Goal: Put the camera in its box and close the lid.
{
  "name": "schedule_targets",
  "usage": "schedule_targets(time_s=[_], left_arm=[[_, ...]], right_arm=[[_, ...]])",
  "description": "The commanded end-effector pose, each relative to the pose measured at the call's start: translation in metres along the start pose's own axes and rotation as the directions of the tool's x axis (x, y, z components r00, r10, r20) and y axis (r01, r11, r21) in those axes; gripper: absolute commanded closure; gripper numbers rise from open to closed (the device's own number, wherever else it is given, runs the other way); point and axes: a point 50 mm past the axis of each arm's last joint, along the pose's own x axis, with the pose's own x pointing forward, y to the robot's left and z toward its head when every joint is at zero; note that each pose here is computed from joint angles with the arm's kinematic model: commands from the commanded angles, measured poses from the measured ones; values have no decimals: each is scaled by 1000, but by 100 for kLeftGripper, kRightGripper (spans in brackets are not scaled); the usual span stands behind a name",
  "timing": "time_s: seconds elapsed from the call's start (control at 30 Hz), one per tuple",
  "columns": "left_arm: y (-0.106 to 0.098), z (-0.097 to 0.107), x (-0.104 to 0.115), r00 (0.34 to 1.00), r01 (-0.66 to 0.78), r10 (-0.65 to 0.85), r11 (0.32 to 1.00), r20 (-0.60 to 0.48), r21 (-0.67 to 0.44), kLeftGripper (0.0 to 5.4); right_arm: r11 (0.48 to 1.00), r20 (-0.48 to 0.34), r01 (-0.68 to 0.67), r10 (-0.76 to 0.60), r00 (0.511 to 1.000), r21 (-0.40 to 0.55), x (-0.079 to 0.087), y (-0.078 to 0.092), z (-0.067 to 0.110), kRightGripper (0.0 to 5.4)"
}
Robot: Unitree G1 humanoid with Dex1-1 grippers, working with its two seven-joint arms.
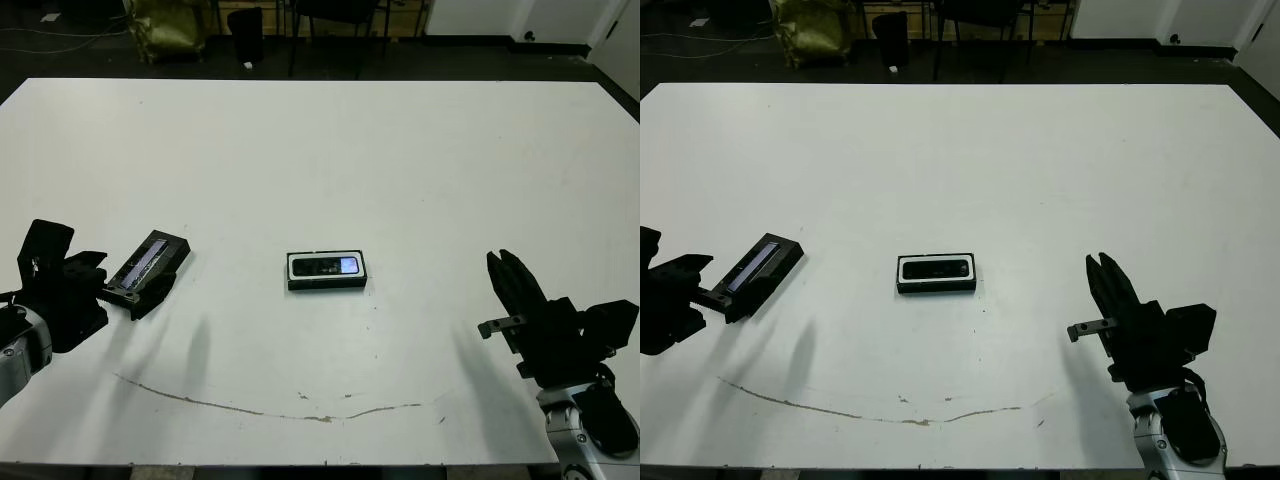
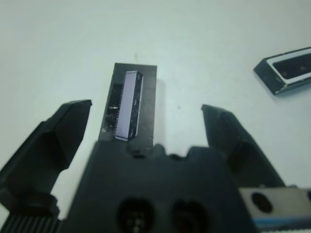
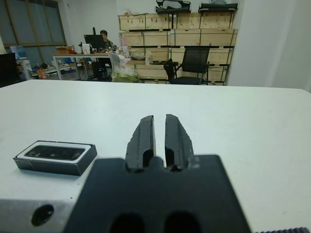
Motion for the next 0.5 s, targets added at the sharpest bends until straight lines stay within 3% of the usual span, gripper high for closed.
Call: schedule_targets(time_s=[0.03,0.5], left_arm=[[0,-8,2,999,-2,1,1000,-44,-18,2],[7,-21,11,997,39,-41,999,-72,-37,2]], right_arm=[[1000,-29,7,-7,1000,-4,-2,-2,-6,540],[1000,-29,16,-15,999,17,-4,-1,-4,540]])
